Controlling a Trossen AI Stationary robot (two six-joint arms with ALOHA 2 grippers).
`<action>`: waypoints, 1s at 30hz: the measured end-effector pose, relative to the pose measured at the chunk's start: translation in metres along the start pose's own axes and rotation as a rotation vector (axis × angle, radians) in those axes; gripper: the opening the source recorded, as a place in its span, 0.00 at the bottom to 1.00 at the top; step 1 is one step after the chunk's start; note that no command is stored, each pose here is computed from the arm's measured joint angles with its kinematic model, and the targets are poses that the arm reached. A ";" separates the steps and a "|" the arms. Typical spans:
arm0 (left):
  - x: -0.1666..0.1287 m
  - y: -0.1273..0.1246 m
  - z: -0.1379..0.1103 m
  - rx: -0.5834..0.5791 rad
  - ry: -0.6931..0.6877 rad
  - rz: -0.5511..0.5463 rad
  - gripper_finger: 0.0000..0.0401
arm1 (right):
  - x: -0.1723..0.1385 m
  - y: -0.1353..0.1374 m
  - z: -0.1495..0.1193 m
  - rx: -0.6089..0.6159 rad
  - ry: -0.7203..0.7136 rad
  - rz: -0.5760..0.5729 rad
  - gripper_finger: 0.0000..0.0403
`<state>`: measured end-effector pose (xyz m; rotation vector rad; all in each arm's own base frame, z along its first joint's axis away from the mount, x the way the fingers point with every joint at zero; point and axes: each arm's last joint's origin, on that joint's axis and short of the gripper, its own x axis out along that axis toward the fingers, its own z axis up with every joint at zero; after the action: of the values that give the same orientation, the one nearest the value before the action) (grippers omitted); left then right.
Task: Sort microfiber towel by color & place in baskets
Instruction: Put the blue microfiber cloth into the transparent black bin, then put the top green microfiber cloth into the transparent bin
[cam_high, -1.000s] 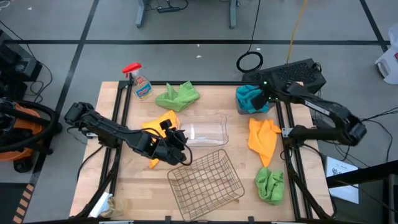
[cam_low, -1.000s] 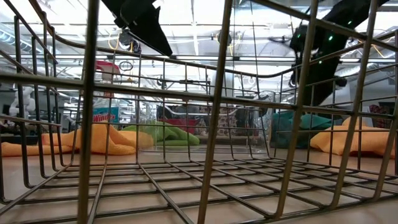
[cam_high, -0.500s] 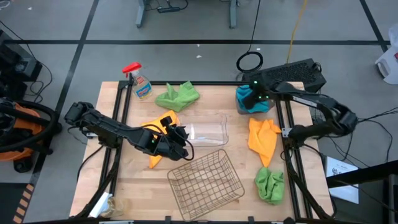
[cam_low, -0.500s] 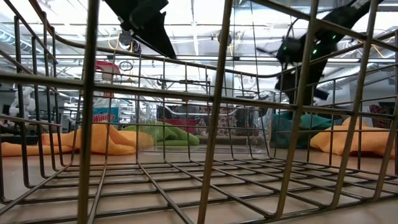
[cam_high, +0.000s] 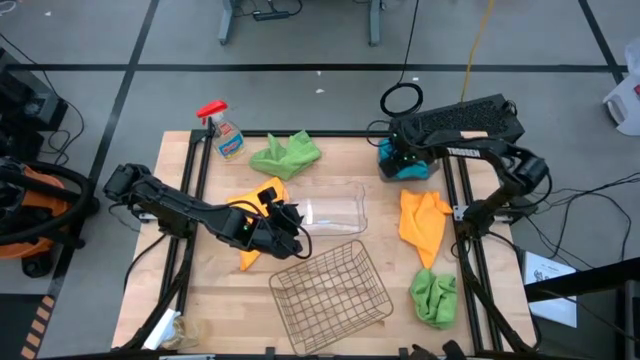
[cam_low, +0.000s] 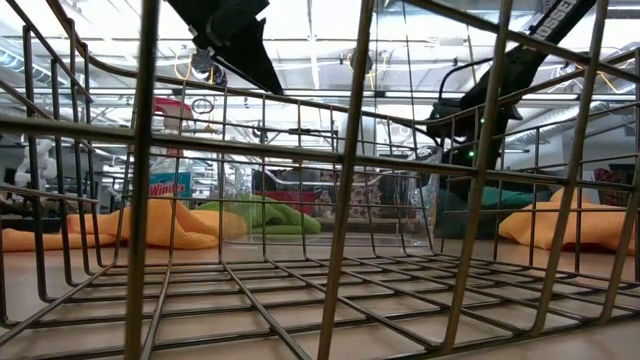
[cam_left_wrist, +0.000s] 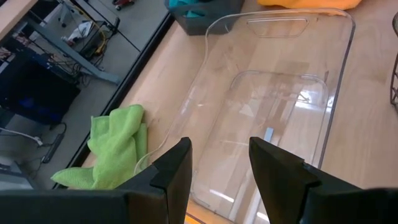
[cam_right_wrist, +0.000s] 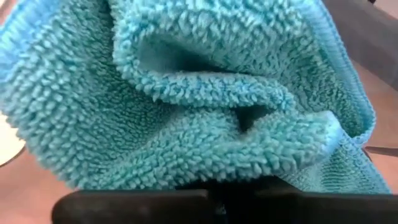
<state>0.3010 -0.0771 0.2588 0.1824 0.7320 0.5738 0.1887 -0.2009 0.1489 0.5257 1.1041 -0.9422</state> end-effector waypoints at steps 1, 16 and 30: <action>0.000 0.000 0.000 0.000 0.001 0.000 0.41 | 0.001 0.000 0.000 0.000 -0.002 0.000 0.02; 0.001 0.006 0.003 0.085 -0.056 0.178 0.41 | -0.068 -0.008 -0.001 0.053 -0.208 0.014 0.16; 0.021 0.057 0.036 0.175 0.043 0.124 0.41 | -0.166 0.031 -0.048 -0.001 -0.436 0.357 0.32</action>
<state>0.3140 -0.0170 0.2932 0.3810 0.8169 0.6328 0.1671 -0.0856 0.2798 0.4683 0.5921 -0.6969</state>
